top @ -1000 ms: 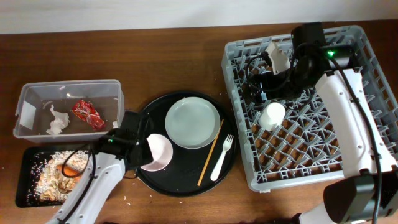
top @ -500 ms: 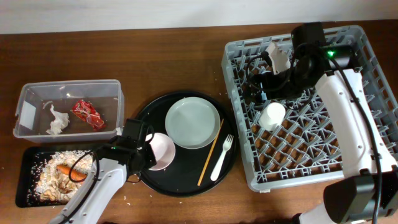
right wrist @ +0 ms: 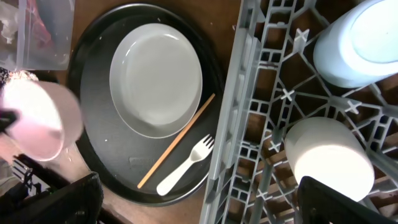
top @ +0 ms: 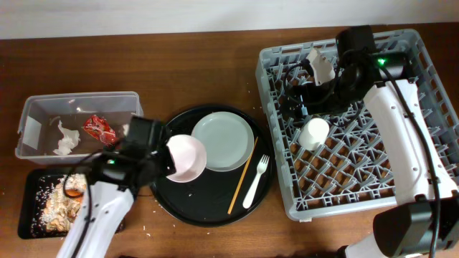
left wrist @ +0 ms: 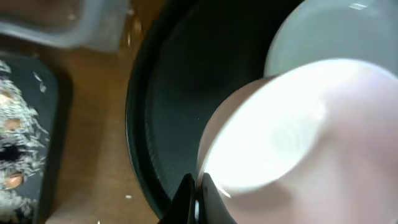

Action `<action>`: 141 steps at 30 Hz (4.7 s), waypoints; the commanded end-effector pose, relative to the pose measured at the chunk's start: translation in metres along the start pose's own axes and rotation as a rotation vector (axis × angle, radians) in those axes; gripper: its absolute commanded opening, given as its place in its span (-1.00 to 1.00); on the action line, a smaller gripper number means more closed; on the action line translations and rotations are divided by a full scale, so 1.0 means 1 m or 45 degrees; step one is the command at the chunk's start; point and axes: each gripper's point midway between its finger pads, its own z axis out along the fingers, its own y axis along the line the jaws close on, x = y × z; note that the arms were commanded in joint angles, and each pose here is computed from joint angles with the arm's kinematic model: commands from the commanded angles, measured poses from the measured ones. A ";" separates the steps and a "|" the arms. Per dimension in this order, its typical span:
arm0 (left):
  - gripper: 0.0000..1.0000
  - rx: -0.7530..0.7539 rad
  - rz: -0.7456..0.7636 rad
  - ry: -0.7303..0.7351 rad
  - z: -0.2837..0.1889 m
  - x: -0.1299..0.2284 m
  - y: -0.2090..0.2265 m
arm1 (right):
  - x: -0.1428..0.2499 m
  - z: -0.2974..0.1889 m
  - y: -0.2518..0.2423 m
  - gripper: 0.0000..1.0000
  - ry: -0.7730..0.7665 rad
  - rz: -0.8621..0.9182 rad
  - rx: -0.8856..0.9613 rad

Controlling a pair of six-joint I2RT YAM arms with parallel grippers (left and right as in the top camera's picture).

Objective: Sort waste into correct bins and load items into the dishwasher rack

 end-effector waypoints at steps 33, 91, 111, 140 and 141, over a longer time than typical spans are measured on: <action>-1.00 0.247 0.079 -0.029 -0.040 -0.021 -0.041 | 0.038 0.070 0.176 -0.11 0.034 -0.392 0.068; 0.98 0.413 0.179 -0.287 -0.129 -0.044 -0.053 | -0.092 -0.161 -0.192 -0.92 -0.576 0.146 1.874; 0.98 0.413 0.180 -0.287 -0.129 -0.044 -0.053 | -0.109 -0.044 -0.273 -0.92 0.026 -0.308 1.933; 0.99 0.413 0.179 -0.287 -0.129 -0.044 -0.053 | -0.107 -0.139 -0.096 -0.02 -0.825 -0.016 1.030; 0.98 0.413 0.179 -0.287 -0.129 -0.044 -0.053 | -0.100 -0.150 -0.102 -0.02 -0.841 0.030 1.015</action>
